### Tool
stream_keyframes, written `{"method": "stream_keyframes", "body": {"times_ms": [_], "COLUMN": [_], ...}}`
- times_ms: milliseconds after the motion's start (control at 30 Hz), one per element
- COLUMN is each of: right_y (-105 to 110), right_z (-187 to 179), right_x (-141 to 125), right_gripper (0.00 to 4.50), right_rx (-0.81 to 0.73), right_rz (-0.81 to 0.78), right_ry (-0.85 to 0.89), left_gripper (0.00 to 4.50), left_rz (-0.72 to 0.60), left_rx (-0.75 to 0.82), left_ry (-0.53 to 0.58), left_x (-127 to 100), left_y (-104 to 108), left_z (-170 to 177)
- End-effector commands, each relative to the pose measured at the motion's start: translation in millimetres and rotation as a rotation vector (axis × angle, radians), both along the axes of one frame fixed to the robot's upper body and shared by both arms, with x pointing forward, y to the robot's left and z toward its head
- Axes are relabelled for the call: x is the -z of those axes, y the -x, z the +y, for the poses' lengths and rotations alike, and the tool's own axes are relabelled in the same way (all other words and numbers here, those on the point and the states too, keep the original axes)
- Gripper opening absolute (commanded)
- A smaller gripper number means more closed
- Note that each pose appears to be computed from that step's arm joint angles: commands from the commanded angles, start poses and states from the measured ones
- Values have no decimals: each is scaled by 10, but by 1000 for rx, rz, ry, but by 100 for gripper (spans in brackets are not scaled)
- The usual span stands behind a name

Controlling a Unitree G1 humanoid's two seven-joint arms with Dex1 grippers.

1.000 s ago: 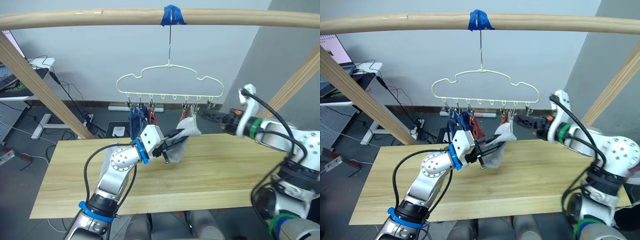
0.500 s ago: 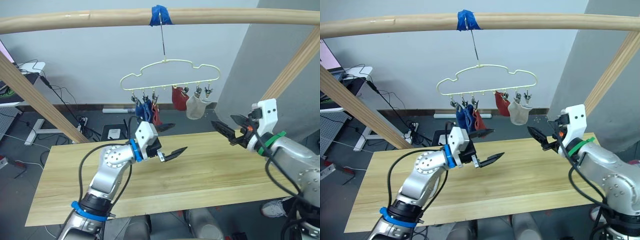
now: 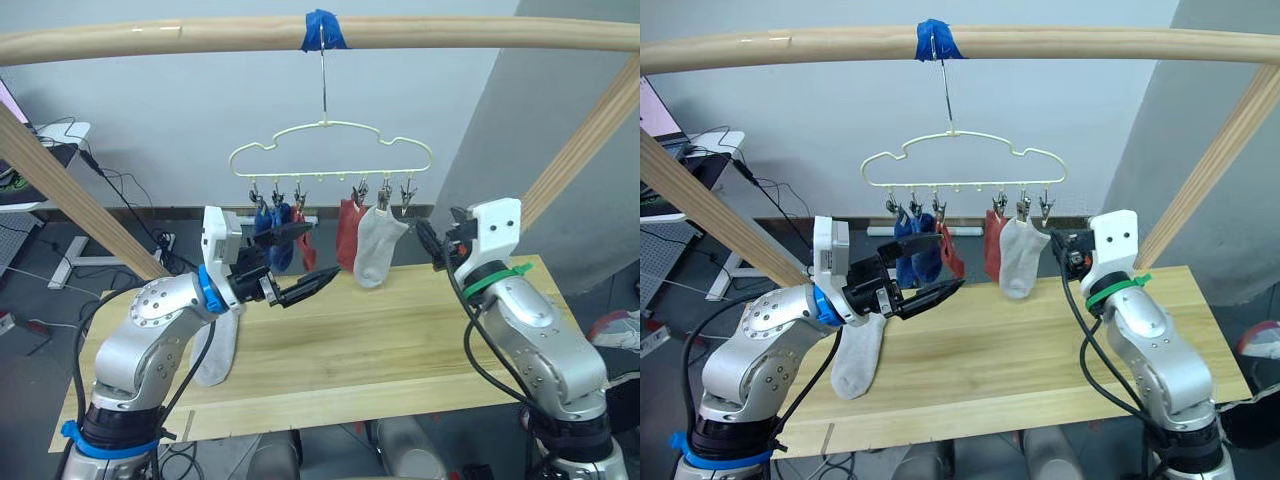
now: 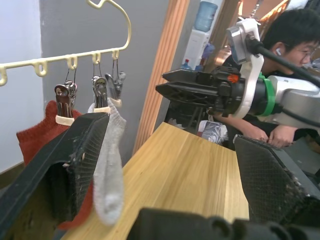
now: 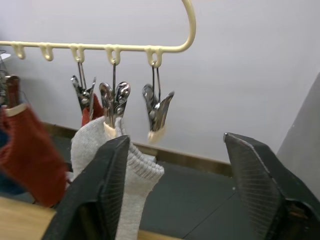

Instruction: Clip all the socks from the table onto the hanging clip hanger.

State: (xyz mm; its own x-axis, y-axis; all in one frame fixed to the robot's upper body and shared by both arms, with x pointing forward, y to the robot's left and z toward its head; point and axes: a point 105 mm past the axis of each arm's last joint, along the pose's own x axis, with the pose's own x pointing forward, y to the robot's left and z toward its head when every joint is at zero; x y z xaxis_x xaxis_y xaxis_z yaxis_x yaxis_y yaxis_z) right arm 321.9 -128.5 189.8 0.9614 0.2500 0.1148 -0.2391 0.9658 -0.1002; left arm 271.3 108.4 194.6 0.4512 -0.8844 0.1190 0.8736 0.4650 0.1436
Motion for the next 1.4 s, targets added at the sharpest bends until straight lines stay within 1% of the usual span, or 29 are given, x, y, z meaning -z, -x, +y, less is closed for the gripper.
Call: {"method": "stream_keyframes", "body": {"times_ms": [33, 100, 200, 500, 733, 967, 1400], "right_y": [-43, -57, -111, -235, -324, -347, -467], "right_z": [19, 24, 63, 144, 108, 98, 165], "right_x": [-163, -165, -144, -90, -117, -120, -118], "right_gripper": [327, 327, 266, 266, 266, 266, 266], "right_rx": [36, 40, 39, 45, 108, 124, 122], "right_rz": [-98, -108, -105, -103, -120, -125, -124], "right_ry": [2, 7, -1, -23, -37, -43, -38], "left_gripper": [450, 450, 450, 450, 450, 450, 450], "left_rz": [-39, -37, -32, -28, -32, -34, -43], "left_rx": [-12, -17, -13, -33, -32, -30, -33], "left_ry": [24, 27, 25, 24, 23, 24, 23], "left_x": [-117, -119, -102, -76, -81, -85, -86], "left_y": [57, 59, 103, 153, 151, 153, 157], "left_z": [-31, -35, -57, -50, -65, -80, -89]}}
